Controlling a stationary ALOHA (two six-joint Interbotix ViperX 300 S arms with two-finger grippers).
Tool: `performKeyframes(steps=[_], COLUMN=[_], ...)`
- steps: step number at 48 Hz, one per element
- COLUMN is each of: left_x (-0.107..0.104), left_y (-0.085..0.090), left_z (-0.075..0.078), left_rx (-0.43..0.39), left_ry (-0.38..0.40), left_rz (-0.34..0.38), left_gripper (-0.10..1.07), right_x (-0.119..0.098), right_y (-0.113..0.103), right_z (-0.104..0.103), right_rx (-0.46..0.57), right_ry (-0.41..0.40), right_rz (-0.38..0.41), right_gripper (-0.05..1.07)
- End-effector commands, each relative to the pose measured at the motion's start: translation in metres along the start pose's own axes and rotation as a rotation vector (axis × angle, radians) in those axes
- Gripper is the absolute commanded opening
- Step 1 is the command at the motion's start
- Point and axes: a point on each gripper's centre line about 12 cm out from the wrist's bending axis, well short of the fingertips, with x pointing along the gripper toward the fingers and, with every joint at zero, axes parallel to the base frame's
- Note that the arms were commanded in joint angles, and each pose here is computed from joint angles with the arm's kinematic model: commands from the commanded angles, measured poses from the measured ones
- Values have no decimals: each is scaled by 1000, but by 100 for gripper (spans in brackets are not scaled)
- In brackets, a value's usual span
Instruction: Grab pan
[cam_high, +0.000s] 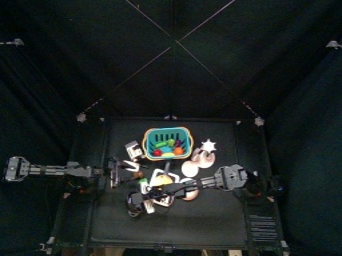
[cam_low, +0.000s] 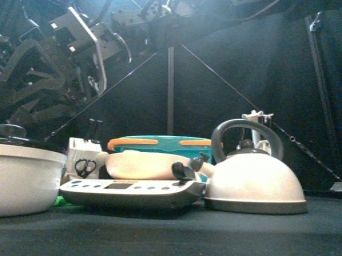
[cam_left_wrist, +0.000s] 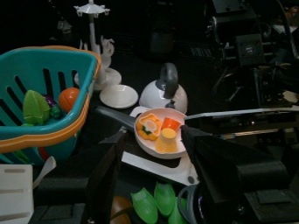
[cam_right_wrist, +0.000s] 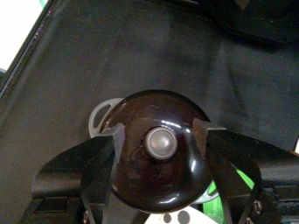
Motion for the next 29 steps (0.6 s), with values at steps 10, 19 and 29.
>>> performKeyframes(steps=[10, 19, 29], left_x=[1, 1, 1], left_y=[0, 0, 0], left_z=[4, 4, 4], left_rx=[5, 5, 2], left_ry=[-11, -11, -11], left_rz=[0, 1, 0], left_gripper=[90, 90, 90], right_x=[-66, -101, -129], right_y=[-1, -3, 1], right_z=[33, 22, 2], right_rx=[38, 85, 150], right_ry=[-130, -186, -193], right_rz=[-25, -57, -64], right_gripper=[95, 95, 95])
